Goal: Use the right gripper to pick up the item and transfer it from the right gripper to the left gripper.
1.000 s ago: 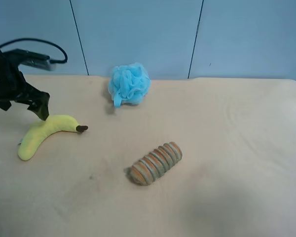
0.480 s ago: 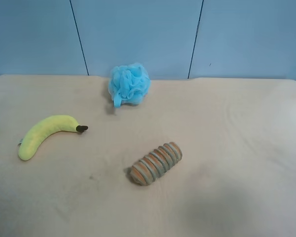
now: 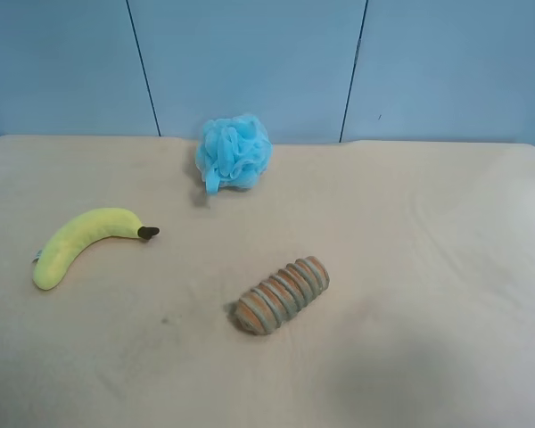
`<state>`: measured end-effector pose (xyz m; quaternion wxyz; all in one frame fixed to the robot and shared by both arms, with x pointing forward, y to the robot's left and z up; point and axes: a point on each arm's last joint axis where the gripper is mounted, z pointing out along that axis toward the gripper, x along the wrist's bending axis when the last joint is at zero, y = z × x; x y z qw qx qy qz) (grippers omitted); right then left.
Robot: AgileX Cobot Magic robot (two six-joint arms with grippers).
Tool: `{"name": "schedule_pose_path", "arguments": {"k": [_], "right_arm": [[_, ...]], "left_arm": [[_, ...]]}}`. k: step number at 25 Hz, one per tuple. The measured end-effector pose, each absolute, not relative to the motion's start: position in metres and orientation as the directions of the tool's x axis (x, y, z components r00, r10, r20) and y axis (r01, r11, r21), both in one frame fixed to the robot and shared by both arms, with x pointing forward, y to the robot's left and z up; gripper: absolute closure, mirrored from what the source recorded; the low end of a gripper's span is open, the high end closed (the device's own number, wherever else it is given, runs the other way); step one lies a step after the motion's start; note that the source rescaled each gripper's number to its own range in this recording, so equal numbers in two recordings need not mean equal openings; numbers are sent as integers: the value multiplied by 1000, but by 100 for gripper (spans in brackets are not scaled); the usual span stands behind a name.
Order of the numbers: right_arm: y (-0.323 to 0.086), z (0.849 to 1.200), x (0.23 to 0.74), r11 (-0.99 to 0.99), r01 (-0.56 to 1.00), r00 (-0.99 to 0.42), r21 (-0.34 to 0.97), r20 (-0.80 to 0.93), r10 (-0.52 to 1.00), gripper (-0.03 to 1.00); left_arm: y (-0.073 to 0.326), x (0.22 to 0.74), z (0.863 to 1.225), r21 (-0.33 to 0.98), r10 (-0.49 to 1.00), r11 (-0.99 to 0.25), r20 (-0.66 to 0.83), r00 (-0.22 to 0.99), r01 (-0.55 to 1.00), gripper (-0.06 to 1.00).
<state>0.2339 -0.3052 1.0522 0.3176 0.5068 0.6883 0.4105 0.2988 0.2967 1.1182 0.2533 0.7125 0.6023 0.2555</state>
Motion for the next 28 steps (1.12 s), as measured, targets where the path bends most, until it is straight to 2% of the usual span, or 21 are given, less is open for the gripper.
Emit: {"name": "schedule_pose_path", "arguments": {"k": [10,13,18,28], "right_arm": [[-305,1052,234,149,437,-285,887,-21,958,-3],[-305,1052,234,149,437,-285,887,-21,958,-3],[-305,1052,234,149,437,-285,887,-21,958,-3],[-305,1052,234,149,437,-285,887,-21,958,-3]], "left_arm": [[296,237,1060,809,987,-104,13,161,578,-5],[297,226,1057,862,987,-96,19,158,499,-5],[297,229,1056,888,988,-87,20,151,452,-5],[297,233,1055,895,989,-81,17,147,439,-5]]}}
